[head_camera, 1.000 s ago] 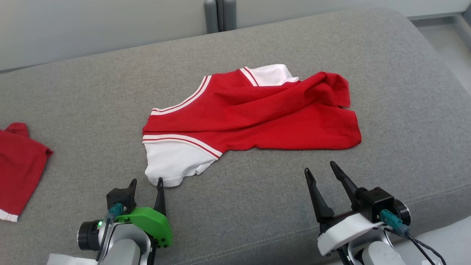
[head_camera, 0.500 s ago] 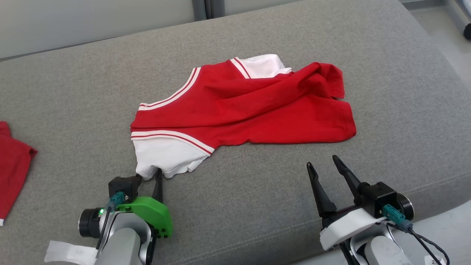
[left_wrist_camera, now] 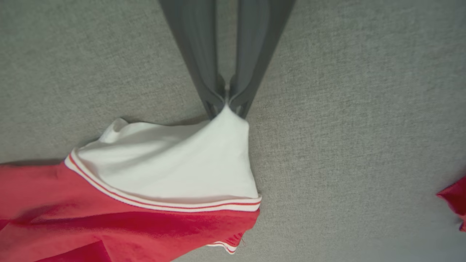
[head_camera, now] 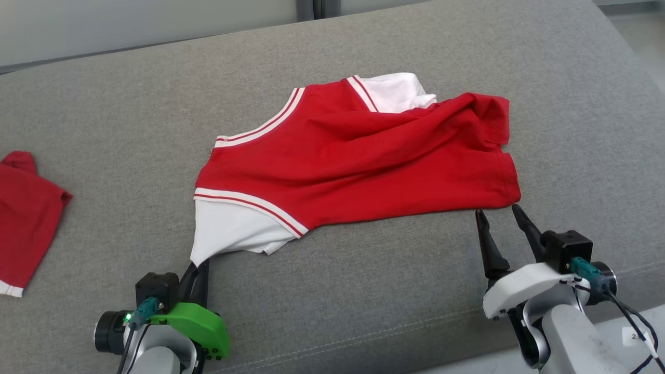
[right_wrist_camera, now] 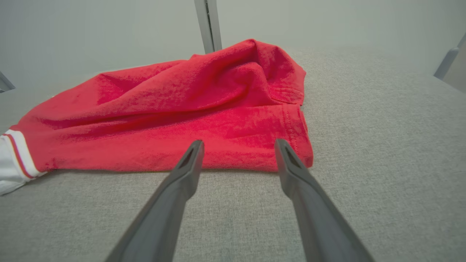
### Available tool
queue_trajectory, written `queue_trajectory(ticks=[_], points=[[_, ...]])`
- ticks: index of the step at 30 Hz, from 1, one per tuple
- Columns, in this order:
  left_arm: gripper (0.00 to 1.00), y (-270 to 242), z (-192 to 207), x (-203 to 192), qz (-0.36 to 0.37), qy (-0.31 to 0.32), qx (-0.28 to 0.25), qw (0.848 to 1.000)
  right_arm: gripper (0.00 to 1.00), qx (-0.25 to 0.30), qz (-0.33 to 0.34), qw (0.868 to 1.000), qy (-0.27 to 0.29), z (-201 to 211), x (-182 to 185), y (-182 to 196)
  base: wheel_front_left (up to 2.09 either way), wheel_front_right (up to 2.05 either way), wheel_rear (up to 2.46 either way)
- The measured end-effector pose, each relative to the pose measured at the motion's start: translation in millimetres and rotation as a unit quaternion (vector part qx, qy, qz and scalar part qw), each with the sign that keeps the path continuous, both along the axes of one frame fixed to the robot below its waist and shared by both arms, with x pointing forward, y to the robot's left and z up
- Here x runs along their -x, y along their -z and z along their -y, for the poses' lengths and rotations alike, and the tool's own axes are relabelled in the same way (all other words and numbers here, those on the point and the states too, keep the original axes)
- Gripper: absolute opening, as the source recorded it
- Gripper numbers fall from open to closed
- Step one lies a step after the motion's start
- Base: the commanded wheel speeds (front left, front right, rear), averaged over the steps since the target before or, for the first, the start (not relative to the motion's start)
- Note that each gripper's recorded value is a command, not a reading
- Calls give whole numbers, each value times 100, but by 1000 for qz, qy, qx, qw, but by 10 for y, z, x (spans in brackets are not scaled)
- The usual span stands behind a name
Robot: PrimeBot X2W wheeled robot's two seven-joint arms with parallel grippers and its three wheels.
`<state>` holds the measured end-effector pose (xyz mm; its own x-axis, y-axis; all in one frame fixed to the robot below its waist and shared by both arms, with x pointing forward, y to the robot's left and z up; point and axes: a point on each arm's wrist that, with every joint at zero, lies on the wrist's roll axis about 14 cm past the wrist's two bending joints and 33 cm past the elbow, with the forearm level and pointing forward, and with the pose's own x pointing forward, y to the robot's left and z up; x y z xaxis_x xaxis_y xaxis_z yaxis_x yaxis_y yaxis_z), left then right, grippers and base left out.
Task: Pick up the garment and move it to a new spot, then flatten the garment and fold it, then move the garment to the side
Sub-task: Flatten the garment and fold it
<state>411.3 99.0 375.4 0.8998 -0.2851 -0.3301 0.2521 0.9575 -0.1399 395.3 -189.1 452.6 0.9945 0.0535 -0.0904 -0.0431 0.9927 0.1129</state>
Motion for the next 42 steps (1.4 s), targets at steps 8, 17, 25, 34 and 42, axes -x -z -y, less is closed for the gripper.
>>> queue_trajectory(ticks=[8, 17, 25, 34, 42], points=[[0, -57, -126, 0, 15, -7, -2, 1000, 100, 10, -73, 997, 23, 279, -230, 393, 0, 0, 0], [0, -38, -160, 7, 13, -16, 3, 1000, 100, 11, -121, 992, 16, 255, -360, 642, 0, 0, 0], [0, -174, -177, -34, 34, -21, 6, 999, 0, 2, -119, 993, 18, 261, -291, 629, 0, 0, 0], [0, -916, -83, -145, 122, -36, 113, 985, 0, -32, 23, 999, 35, 414, -340, -228, 0, 0, 0], [0, -2177, 95, -232, 224, 36, 204, 952, 0, 2, 160, 987, 23, 603, -399, -1304, 0, 0, 0]])
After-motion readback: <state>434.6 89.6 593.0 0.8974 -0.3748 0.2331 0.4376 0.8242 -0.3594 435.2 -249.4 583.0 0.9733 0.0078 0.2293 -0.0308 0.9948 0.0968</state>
